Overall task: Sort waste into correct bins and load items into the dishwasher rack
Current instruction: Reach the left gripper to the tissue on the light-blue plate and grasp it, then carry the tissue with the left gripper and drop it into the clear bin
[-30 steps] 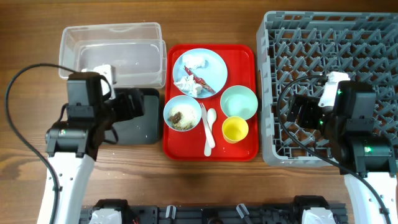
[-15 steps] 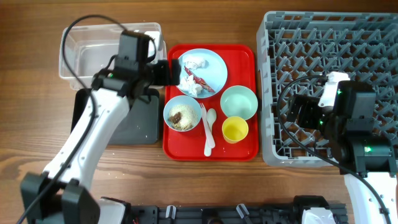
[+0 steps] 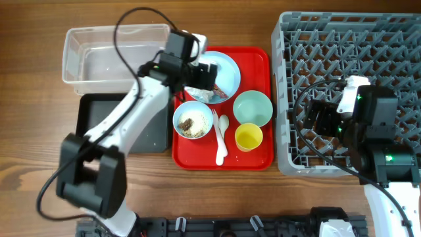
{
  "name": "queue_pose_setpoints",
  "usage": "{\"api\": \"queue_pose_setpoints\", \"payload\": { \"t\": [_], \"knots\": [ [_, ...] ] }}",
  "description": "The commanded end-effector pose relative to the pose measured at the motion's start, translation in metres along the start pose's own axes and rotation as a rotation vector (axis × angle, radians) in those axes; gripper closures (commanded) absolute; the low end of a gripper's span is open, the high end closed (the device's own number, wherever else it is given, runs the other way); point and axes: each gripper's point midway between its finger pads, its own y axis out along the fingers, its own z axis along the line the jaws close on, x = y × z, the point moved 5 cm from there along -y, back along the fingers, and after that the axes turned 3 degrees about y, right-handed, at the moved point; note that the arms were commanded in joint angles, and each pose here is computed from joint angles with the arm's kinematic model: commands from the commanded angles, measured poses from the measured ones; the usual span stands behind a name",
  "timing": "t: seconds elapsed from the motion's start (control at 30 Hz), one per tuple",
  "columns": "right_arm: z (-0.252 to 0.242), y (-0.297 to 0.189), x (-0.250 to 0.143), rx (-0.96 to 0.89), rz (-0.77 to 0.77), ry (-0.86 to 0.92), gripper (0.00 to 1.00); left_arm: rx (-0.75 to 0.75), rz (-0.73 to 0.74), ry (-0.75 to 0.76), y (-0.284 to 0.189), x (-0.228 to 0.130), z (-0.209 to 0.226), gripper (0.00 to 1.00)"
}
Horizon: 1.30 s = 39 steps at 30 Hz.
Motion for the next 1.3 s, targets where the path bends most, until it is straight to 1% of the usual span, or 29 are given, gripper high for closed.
{"api": "queue_pose_setpoints", "payload": {
  "t": [0.0,0.17,0.3,0.37,0.43,0.5,0.53,0.57,0.63,0.77,0.83,0.87,0.93,1.03,1.17,1.27],
  "knots": [
    [0.004,-0.005,0.007,0.015,-0.02,-0.018,0.0,-0.013,0.077,0.026,0.034,-0.015,-0.005,0.11],
    [0.004,-0.005,0.007,0.015,-0.019,-0.018,0.0,-0.005,0.166,0.016,0.058,-0.037,0.0,0.23],
    [0.004,-0.005,0.007,0.015,-0.02,-0.018,0.0,-0.003,0.204,0.016,0.068,-0.047,0.001,0.34],
    [0.004,-0.005,0.007,0.015,-0.02,-0.018,0.0,-0.004,0.201,0.016,0.068,-0.046,0.0,0.5],
    [0.003,-0.005,0.007,0.015,-0.02,-0.018,0.0,-0.004,0.204,0.016,0.068,-0.047,0.0,0.58],
    [0.003,-0.005,0.007,0.014,-0.02,-0.018,0.0,-0.003,0.213,0.015,0.068,-0.049,0.0,0.71],
    [0.003,-0.005,0.007,0.011,-0.02,-0.018,0.0,-0.003,0.215,0.014,0.068,-0.049,0.001,0.81],
    [0.003,-0.005,0.007,0.011,-0.02,-0.018,0.0,-0.003,0.214,0.014,0.068,-0.049,0.001,0.88],
    [0.003,-0.005,0.007,0.011,-0.02,-0.018,0.0,-0.004,0.199,0.016,0.064,-0.043,0.0,0.95],
    [0.003,-0.005,0.007,0.011,-0.02,-0.018,0.0,-0.01,0.109,0.024,0.032,-0.009,-0.006,0.96],
    [0.003,-0.005,0.007,0.011,-0.02,-0.018,0.0,0.003,0.014,0.026,0.005,0.019,-0.005,0.96],
    [0.003,-0.005,0.007,0.011,-0.02,-0.019,0.0,0.029,-0.048,0.021,-0.014,0.035,0.0,0.96],
    [0.003,-0.005,0.007,0.011,-0.02,-0.018,0.0,0.087,-0.114,0.003,-0.036,0.05,0.015,0.96],
    [0.003,-0.005,0.007,0.011,-0.02,-0.018,0.0,0.202,-0.153,-0.056,-0.054,0.056,0.055,0.96],
    [0.003,-0.005,0.007,0.011,-0.02,-0.018,0.0,0.287,-0.161,-0.163,-0.066,0.052,0.115,0.95],
    [0.003,-0.005,0.007,0.011,-0.02,-0.018,0.0,0.322,-0.147,-0.215,-0.068,0.045,0.141,0.93]
  ]
}}
